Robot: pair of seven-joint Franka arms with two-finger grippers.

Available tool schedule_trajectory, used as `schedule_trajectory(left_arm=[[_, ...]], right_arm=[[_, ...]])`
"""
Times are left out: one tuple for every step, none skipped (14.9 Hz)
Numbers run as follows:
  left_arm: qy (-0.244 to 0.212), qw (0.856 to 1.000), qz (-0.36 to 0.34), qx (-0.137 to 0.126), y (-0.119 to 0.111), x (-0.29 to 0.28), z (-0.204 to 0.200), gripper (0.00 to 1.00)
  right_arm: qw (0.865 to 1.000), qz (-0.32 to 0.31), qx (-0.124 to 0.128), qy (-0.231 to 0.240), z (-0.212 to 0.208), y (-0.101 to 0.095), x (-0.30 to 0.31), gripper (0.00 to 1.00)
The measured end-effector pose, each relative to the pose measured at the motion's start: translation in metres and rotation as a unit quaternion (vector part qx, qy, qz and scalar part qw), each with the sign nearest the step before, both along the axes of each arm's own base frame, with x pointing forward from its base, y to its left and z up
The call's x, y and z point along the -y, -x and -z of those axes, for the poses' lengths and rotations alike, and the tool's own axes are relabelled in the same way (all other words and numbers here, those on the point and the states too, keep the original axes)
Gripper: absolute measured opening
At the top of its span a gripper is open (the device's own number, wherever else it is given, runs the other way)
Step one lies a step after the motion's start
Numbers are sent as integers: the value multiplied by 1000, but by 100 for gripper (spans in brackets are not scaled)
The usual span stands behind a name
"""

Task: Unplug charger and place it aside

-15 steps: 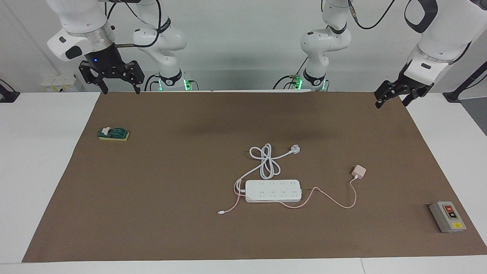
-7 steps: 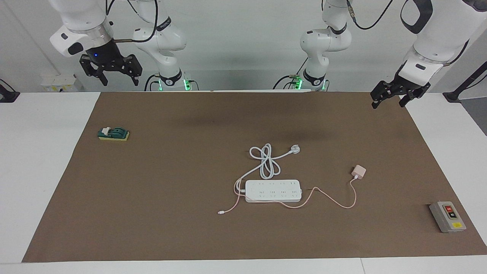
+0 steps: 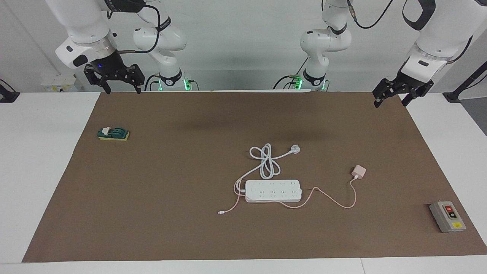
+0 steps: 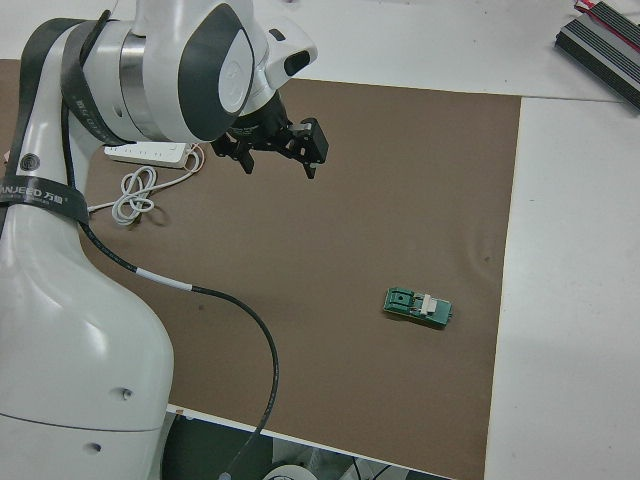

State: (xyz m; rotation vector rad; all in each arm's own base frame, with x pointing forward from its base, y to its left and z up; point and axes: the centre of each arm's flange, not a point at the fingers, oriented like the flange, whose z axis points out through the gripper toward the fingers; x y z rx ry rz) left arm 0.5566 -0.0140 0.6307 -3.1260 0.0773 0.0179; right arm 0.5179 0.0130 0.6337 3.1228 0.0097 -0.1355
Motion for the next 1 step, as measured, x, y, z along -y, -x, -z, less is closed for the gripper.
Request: schedule_trajectory(left_arm=[[0, 1000, 0, 0, 0, 0, 0, 100]], right_arm=[[1000, 0, 0, -3, 0, 0, -1, 100]])
